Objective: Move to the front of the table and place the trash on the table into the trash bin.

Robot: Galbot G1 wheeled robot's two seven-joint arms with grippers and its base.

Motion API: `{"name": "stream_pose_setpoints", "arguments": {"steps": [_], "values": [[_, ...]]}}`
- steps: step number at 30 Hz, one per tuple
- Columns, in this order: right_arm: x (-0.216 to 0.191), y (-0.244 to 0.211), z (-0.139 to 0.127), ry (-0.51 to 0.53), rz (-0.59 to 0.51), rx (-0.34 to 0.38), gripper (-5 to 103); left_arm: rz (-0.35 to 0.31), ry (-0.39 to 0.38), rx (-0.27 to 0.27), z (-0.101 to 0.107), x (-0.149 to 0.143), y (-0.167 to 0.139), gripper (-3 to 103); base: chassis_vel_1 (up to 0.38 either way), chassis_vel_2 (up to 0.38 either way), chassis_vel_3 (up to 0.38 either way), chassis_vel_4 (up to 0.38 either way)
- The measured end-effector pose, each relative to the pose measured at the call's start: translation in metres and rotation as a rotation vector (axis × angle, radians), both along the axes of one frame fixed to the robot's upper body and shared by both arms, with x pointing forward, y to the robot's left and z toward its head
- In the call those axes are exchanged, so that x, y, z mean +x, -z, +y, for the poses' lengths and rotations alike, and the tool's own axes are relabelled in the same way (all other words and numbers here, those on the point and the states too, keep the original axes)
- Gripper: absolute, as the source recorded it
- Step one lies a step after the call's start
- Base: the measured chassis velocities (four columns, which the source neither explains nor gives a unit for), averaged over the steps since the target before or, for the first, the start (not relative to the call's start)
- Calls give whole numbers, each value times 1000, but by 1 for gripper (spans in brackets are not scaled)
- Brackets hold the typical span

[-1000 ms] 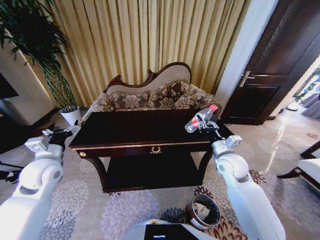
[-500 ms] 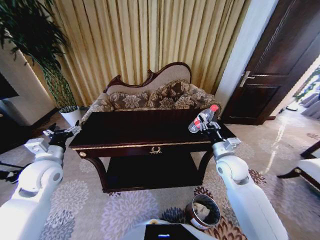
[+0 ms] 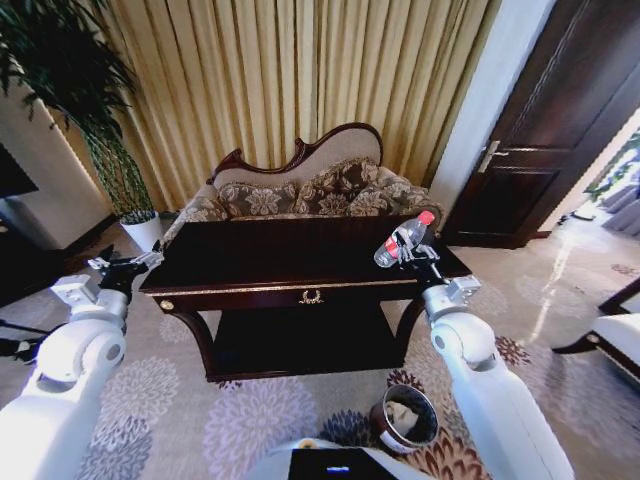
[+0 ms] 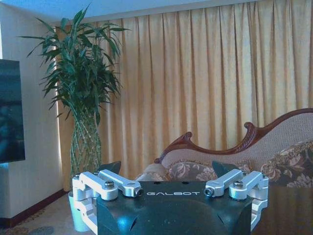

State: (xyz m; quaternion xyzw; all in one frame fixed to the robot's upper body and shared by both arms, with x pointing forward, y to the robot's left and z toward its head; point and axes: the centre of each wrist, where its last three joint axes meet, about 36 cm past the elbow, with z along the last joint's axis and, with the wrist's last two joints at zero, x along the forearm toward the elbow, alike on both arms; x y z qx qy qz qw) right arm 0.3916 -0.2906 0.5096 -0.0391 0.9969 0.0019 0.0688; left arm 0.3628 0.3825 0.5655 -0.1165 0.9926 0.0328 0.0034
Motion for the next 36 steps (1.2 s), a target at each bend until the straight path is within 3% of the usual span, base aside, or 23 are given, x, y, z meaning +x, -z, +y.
{"name": "stream_pose_setpoints", "arguments": {"steps": [36], "values": [[2,16,4,13,36,10,29,-26,20,-27,-2,1,7,100,102,-107,-102,104]]}}
